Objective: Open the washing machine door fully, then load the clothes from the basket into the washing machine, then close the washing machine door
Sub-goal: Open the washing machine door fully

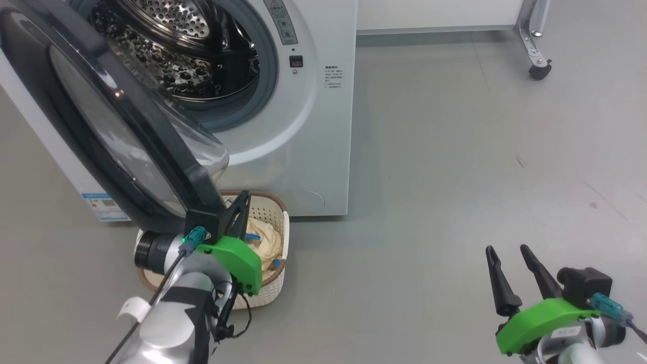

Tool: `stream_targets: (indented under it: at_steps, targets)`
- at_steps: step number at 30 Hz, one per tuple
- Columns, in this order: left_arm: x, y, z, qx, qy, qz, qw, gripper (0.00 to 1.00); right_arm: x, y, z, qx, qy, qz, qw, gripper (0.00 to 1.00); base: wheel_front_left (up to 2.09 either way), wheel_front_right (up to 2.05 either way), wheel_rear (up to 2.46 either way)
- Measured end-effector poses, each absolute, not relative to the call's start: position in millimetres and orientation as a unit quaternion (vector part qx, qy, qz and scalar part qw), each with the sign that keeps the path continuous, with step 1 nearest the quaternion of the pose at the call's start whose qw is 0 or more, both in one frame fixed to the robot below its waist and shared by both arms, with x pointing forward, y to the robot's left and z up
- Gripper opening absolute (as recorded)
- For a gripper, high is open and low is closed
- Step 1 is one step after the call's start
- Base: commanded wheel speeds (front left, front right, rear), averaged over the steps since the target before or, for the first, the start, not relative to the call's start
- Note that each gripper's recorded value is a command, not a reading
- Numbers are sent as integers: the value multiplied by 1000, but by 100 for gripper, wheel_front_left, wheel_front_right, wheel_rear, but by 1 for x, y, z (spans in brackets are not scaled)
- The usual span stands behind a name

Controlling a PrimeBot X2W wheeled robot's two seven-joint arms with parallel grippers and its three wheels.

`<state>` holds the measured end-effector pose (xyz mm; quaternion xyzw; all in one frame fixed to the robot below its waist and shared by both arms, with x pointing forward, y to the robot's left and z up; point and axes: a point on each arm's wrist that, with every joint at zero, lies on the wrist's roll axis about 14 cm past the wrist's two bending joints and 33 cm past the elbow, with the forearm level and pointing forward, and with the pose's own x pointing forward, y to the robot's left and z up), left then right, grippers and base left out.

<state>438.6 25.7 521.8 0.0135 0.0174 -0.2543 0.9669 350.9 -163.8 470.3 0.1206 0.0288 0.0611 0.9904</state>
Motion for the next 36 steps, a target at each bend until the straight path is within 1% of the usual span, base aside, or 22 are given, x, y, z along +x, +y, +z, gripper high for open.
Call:
stream_targets:
  at_steps: [8,17,31,36]
  targets:
    - [435,34,520,15,16,-244,969,0,355,-156,472,120,28,74,990,100,0,0,0]
    - [425,57,524,16,10,-216,976,0,365,-129,477,120,26,114,986,100,0,0,0]
    - [408,115,528,15,3,-145,989,0,377,-76,484,126,29,188,974,100,0,0,0]
    - [396,149,526,17,4,-101,995,0,380,-51,485,123,33,222,967,100,0,0,0]
